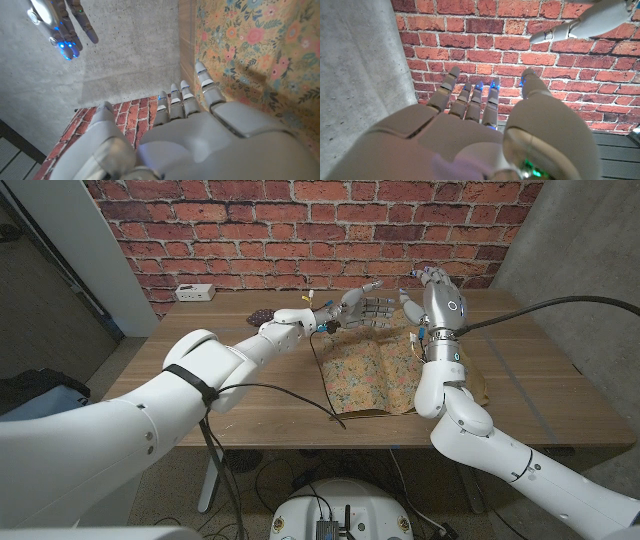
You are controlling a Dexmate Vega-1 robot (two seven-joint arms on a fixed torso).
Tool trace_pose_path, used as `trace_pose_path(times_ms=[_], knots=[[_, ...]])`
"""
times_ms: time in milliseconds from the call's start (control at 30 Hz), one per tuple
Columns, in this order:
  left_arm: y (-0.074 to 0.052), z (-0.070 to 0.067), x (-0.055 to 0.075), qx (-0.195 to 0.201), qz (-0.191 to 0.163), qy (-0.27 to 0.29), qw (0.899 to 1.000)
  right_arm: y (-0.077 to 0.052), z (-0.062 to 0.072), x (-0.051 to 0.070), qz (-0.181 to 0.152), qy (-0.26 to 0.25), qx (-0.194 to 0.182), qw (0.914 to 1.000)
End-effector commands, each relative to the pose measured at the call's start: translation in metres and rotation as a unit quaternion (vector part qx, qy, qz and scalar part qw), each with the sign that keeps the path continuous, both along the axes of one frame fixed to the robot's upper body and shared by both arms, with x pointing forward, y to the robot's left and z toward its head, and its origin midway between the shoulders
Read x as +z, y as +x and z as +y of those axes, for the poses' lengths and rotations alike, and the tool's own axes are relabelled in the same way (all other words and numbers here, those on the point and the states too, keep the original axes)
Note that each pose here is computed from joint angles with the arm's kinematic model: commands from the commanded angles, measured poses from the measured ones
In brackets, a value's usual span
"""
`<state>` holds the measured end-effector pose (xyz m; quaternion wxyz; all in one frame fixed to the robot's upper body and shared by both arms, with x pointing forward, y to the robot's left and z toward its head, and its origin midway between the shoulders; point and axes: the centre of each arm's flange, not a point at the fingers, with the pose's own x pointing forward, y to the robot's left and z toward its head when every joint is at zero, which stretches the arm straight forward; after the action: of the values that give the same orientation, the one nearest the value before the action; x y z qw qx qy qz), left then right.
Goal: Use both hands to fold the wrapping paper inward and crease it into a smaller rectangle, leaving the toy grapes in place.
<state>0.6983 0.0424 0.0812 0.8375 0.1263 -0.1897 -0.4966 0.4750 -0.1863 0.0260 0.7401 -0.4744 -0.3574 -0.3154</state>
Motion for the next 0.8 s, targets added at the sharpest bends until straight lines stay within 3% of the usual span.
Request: trace_pose_path(times_ms=[33, 67, 300, 500, 633, 800], knots=[[-0.035, 0.033, 0.018, 0.058, -0.164, 0.050, 0.983, 0.031, 0.006, -0.009, 0.083, 0.007, 0.058, 0.9948], [-0.041, 0.040, 0.018, 0.082, -0.188, 0.049, 0.978, 0.035, 0.006, -0.010, 0.099, 0.007, 0.063, 0.9931], [-0.055, 0.062, 0.017, 0.144, -0.222, 0.028, 0.964, 0.048, 0.010, -0.014, 0.145, -0.001, 0.077, 0.9864], [-0.063, 0.072, 0.014, 0.165, -0.245, 0.022, 0.955, 0.061, 0.012, -0.017, 0.192, -0.010, 0.086, 0.9776], [-0.066, 0.072, 0.014, 0.156, -0.264, 0.009, 0.952, 0.073, 0.015, -0.019, 0.238, -0.019, 0.093, 0.9666], [-0.077, 0.072, 0.020, 0.153, -0.297, -0.010, 0.942, 0.083, 0.019, -0.023, 0.265, -0.030, 0.097, 0.9590]])
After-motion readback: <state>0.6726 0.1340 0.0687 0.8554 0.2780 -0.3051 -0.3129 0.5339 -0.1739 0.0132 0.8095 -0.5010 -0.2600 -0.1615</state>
